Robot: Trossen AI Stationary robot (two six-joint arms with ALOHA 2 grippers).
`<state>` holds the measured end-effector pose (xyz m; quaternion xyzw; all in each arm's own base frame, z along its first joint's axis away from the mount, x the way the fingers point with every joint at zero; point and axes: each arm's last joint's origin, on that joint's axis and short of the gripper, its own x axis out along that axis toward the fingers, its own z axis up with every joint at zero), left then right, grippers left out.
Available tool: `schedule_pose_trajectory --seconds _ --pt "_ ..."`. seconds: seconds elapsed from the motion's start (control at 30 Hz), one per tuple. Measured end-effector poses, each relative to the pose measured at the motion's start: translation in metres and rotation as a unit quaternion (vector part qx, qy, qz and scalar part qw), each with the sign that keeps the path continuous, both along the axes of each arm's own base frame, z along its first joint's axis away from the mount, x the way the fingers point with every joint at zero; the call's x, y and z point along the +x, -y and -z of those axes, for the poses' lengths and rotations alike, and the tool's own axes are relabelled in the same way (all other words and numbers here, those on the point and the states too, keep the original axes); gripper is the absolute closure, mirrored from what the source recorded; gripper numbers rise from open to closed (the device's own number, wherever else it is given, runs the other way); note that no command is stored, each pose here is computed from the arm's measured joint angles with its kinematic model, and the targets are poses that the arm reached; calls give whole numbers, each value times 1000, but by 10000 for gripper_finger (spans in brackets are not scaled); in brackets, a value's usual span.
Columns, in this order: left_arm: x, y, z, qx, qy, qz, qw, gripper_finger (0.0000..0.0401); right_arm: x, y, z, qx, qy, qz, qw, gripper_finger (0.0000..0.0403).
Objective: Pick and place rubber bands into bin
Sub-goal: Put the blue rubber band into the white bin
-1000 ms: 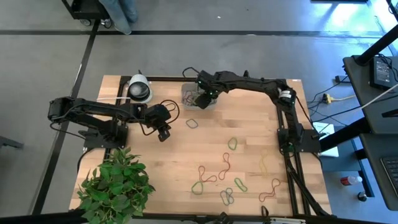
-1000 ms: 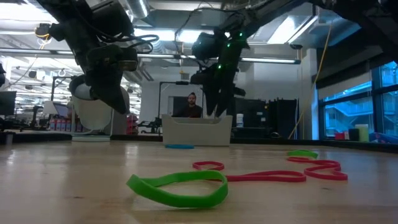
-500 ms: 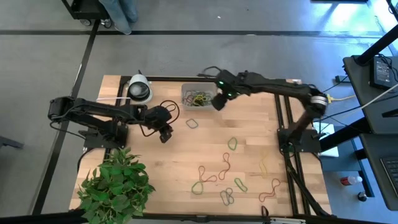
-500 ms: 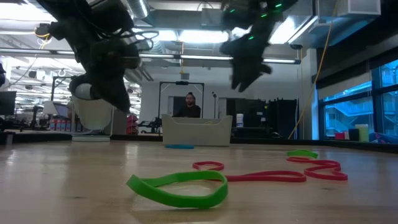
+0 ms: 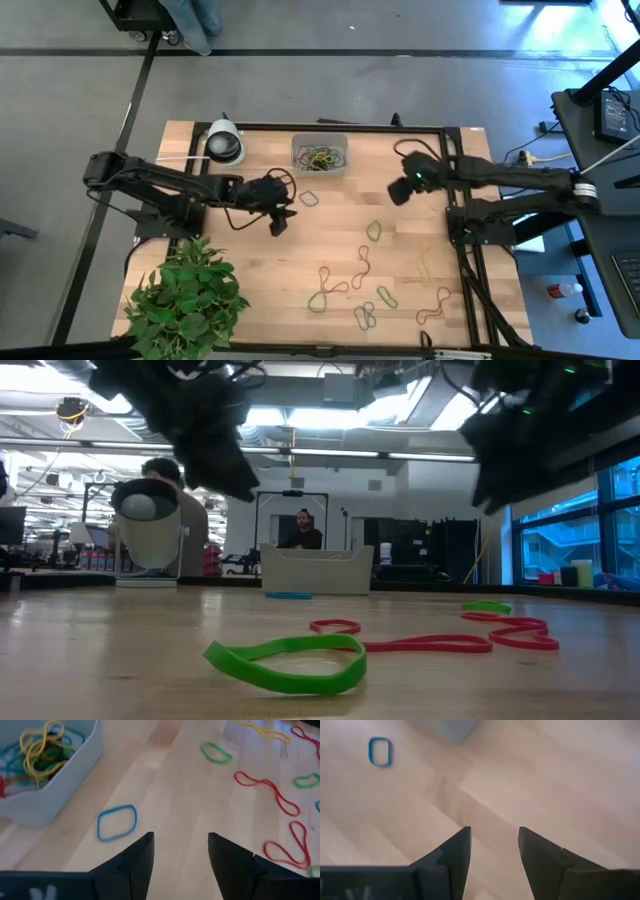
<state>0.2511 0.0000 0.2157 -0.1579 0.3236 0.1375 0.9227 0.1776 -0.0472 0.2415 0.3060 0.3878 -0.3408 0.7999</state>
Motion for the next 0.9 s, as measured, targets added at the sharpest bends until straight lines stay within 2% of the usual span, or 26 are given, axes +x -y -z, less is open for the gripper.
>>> schedule_pose_trajectory --seconds 0.23,0.5,0.67,0.9 --pt "32 2 10 13 -55 -2 998 221 -25 -19 29 24 44 4 999 235" --pt "61 -3 38 3 -115 -23 993 221 -28 -26 35 20 48 -24 998 235" --pt "69 -15 59 -1 -149 -51 988 221 -27 -26 34 12 51 -36 998 235" --pt "75 -33 76 28 -164 -87 982 221 -27 -26 34 8 48 -49 998 235"
